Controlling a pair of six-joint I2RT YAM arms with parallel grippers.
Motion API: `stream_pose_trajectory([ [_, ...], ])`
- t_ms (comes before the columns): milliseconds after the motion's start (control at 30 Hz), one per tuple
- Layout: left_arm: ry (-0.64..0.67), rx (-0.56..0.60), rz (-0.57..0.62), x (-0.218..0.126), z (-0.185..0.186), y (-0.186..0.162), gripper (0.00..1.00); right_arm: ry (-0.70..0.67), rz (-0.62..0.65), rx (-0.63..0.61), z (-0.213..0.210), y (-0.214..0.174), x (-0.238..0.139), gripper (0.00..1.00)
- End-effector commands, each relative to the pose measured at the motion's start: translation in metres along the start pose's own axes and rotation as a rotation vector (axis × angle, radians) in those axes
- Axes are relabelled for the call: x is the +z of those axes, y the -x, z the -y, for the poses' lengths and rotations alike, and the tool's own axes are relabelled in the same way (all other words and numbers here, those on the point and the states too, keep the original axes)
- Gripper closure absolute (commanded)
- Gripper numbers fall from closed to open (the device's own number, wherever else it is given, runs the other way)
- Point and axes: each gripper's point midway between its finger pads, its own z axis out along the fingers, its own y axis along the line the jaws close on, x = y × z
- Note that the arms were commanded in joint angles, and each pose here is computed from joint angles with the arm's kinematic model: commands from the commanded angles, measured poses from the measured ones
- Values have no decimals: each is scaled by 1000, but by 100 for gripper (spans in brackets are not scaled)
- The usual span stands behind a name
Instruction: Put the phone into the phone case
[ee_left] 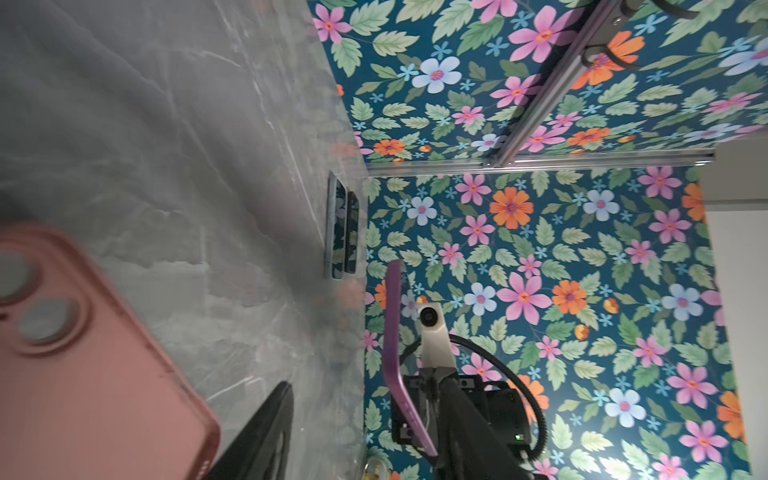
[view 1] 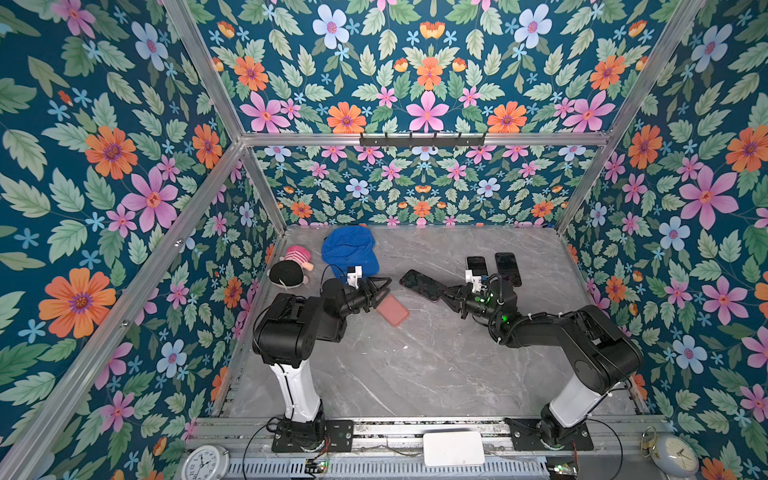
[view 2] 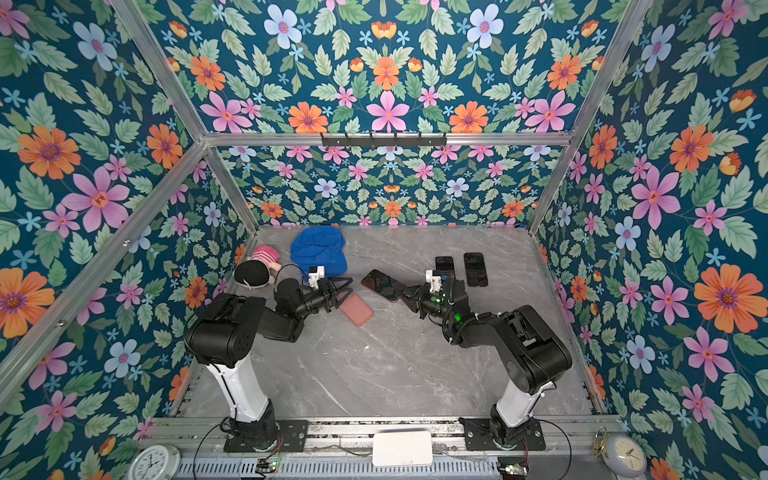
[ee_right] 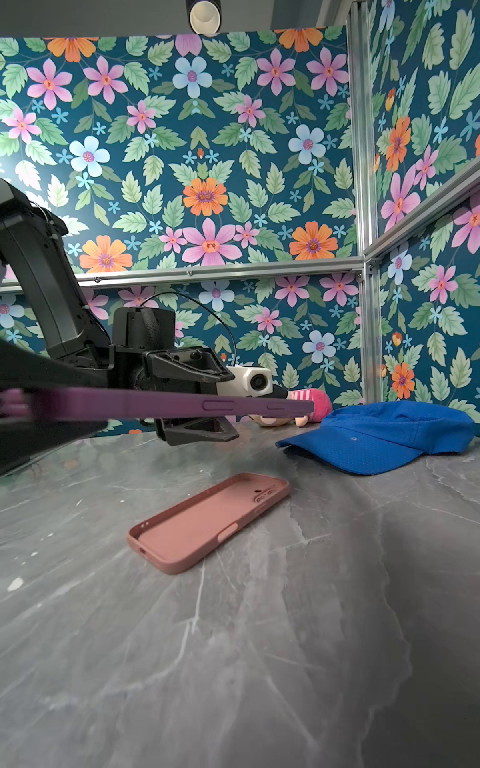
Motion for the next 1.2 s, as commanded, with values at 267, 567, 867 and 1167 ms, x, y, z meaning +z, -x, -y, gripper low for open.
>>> stream_pose_trajectory([
  [267,518,179,-105,-15,-71,13,30,-51,-77,-49,4,-9,2,100],
  [567,614,236,-129,-11,-88,29,24,-64,-129,-57,9,-19,8,100],
  [867,572,296,-100,-8,-53,39,23,-87,-153,-70,12,-25,11,100],
  [1167,646,292,-99,-14,-72,45,22,-84,-182,-84,11,-29,18,100],
])
